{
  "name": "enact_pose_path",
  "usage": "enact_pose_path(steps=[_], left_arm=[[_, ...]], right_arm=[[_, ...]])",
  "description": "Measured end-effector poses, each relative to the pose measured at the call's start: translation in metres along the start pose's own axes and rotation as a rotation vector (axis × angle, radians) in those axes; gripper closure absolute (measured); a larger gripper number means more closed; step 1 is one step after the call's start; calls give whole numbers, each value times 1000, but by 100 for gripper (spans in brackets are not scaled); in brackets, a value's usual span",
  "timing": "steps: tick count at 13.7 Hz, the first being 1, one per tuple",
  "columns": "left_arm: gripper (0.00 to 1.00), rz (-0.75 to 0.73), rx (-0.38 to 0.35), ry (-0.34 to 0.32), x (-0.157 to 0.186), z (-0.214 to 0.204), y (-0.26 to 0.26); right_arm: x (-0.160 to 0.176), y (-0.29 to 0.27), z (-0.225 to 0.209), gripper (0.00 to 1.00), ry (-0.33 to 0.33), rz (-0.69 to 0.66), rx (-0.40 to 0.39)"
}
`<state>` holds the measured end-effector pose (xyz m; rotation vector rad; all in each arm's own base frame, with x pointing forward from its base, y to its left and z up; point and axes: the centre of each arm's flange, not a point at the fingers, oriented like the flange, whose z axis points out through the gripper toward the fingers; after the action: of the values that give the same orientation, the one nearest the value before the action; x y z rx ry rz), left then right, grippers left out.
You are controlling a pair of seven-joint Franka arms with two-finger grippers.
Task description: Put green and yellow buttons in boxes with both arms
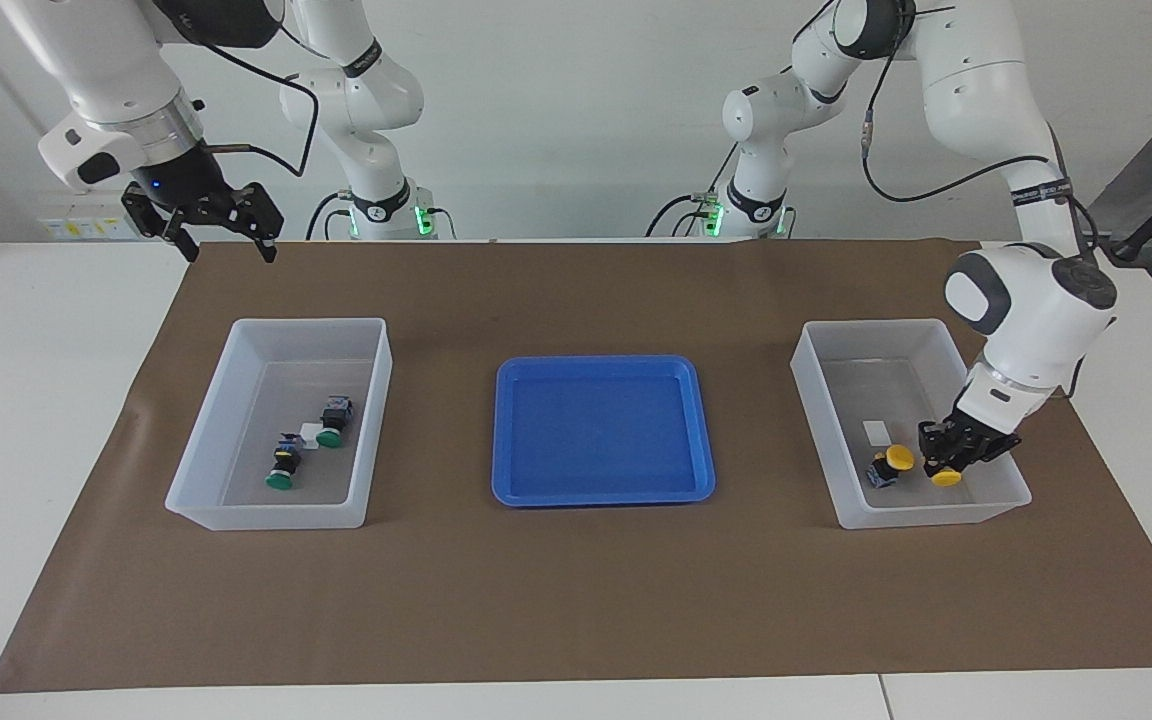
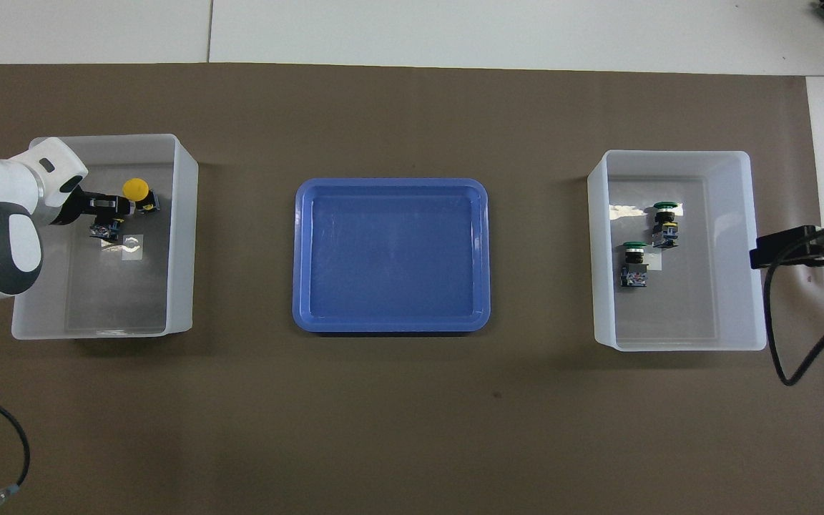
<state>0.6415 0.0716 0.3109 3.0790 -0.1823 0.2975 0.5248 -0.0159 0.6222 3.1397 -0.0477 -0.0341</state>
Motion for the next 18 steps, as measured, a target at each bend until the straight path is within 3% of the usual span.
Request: enact_pose_path(steps=[3, 9, 14, 18], left_arm=[[1, 2, 2, 3, 11, -16, -2], [0, 54, -18, -50, 63, -116, 24], [0, 59, -39, -137, 77, -158, 116], [0, 136, 32, -239, 73, -199, 195]], right_arm=[[0, 0, 0, 0, 0, 0, 0], [0, 0, 0, 0, 0, 0, 0], [0, 0, 0, 0, 2, 0, 0], [-1, -4, -3, 0, 10, -8, -1]])
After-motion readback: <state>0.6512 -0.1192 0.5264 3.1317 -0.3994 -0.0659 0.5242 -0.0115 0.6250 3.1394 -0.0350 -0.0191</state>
